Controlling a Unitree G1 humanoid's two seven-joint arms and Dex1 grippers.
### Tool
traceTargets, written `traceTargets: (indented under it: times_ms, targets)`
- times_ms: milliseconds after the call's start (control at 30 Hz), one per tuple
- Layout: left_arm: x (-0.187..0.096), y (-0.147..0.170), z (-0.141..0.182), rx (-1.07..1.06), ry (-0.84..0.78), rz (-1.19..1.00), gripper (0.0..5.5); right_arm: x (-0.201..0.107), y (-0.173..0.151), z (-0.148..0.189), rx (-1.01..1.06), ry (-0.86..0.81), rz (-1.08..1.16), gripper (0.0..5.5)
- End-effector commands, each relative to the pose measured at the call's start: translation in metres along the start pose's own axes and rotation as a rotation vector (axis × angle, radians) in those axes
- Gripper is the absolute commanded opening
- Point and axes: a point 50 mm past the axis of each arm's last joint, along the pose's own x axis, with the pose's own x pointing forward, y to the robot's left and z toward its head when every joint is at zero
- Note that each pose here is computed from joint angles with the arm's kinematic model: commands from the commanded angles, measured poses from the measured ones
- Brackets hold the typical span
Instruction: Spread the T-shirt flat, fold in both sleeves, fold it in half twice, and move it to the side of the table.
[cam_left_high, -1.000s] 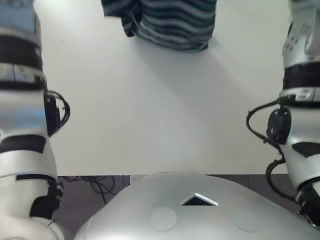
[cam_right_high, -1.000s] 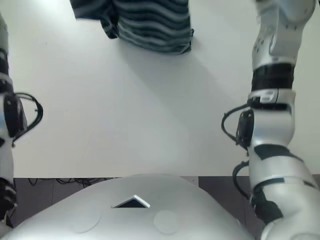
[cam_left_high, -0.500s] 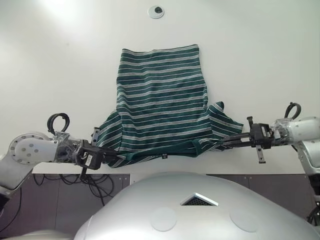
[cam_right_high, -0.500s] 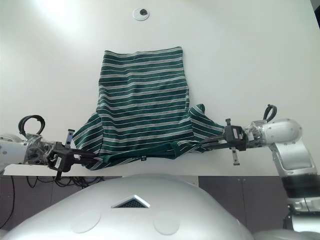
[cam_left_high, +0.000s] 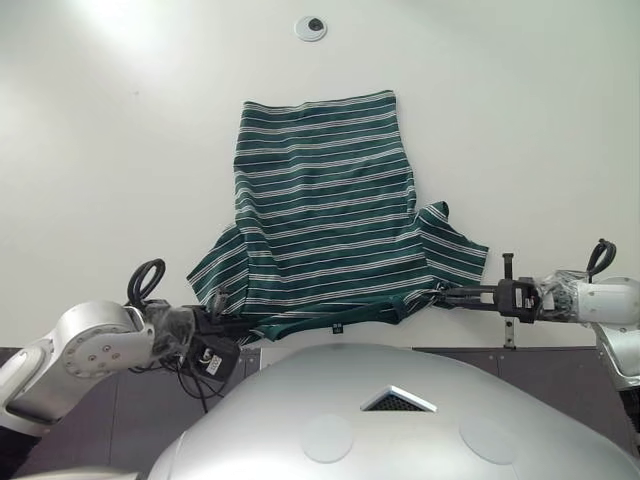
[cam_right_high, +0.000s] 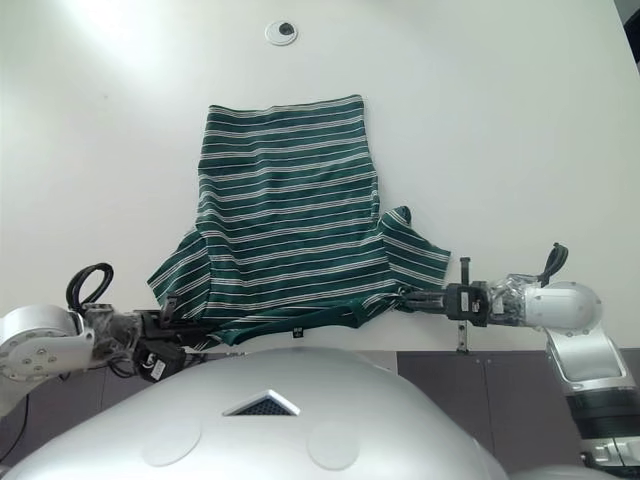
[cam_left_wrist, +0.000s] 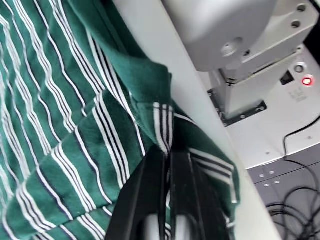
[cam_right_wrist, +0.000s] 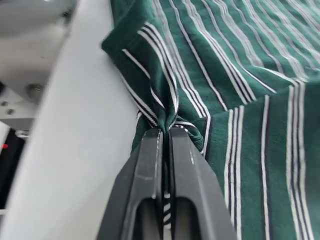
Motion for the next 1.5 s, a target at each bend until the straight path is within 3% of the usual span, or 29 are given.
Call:
traceTargets:
  times_ms: [33, 233, 367, 533, 700, 833, 967, 1267, 1433, 1500]
  targets:
    - [0.003, -0.015, -0.012, -0.054, 0.087, -0.056, 0.18, -0.007, -0.004, -0.007, 0.021, 0.046, -0.057, 0.34]
    - [-0.005, -0.008, 0.023, -0.194, -0.106, -0.005, 0.92, -0.019, 0.002, 0.020, 0.059, -0.100, -0.010, 1.29]
    - [-0.023, -0.003, 0.041, -0.294, -0.207, -0.037, 1.50, -0.035, -0.002, 0.031, 0.073, -0.095, 0.005, 1.93]
    - [-0.043, 0.027, 0.027, -0.321, -0.266, 0.181, 1.69, -0.045, -0.032, 0.041, -0.018, -0.119, -0.117, 2.26]
    - [-0.034, 0.045, -0.026, -0.328, -0.056, 0.366, 1.69, -0.014, -0.053, 0.047, -0.143, -0.171, -0.193, 2.26]
    - [-0.021, 0.020, -0.078, -0.305, 0.228, 0.256, 1.69, 0.014, -0.076, 0.027, -0.219, -0.050, -0.291, 2.26]
    - [-0.025, -0.012, -0.100, -0.326, 0.350, 0.058, 1.69, 0.029, -0.087, 0.021, -0.235, -0.033, -0.332, 2.26]
    - [-0.042, 0.013, -0.100, -0.256, 0.311, 0.203, 1.69, 0.055, -0.106, 0.031, -0.255, -0.107, -0.408, 2.26]
    - [-0.072, 0.051, -0.097, -0.221, 0.296, 0.536, 1.69, 0.060, -0.108, 0.033, -0.251, -0.134, -0.430, 2.26]
    - [-0.086, 0.052, -0.092, -0.283, 0.236, 0.639, 1.69, 0.060, -0.105, 0.033, -0.246, -0.142, -0.429, 2.26]
